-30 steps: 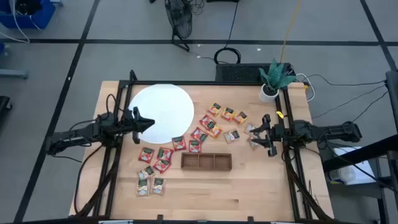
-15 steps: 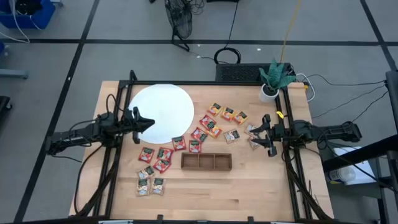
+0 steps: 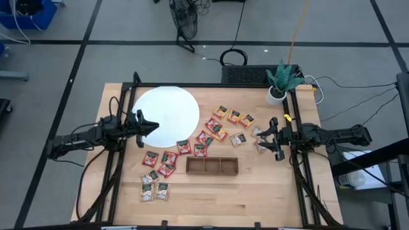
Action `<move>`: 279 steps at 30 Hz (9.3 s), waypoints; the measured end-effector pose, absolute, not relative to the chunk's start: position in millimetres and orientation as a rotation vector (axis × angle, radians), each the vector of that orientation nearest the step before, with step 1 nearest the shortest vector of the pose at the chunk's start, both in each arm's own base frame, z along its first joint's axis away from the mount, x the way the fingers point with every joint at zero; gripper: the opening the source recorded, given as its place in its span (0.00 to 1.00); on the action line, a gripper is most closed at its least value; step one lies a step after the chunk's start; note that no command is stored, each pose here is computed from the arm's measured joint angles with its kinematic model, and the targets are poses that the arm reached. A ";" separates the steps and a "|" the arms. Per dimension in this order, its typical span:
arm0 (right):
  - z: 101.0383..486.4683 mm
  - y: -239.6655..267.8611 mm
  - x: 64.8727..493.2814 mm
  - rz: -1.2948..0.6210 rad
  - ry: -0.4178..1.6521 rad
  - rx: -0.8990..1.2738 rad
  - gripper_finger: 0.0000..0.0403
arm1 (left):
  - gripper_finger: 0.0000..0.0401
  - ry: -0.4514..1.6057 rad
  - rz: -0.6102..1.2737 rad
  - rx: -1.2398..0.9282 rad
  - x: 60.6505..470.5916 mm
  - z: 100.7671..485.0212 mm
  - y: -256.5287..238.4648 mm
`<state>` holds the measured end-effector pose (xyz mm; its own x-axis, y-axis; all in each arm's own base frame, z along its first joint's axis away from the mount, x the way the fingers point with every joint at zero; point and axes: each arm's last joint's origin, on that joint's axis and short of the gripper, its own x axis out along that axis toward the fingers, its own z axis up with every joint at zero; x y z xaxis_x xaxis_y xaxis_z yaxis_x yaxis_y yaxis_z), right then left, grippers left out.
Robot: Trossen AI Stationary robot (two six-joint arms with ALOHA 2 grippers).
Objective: Pick & Place Tea
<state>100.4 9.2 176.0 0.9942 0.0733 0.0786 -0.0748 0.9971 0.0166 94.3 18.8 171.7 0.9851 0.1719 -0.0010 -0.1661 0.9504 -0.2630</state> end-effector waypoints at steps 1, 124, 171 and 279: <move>176.0 9.2 100.4 0.074 -0.078 0.019 0.42 | 0.08 -0.022 0.172 -0.265 94.3 171.8 18.8; 143.0 43.3 238.5 -0.750 1.566 0.205 0.39 | 0.08 -0.031 0.181 -0.264 94.2 172.5 19.1; 181.3 120.4 247.0 -0.431 1.228 -0.358 0.00 | 0.08 -0.032 0.181 -0.264 94.2 172.6 19.1; 152.5 70.9 322.4 -0.653 0.616 -1.233 0.00 | 0.09 -0.153 0.095 -0.487 118.9 189.7 14.8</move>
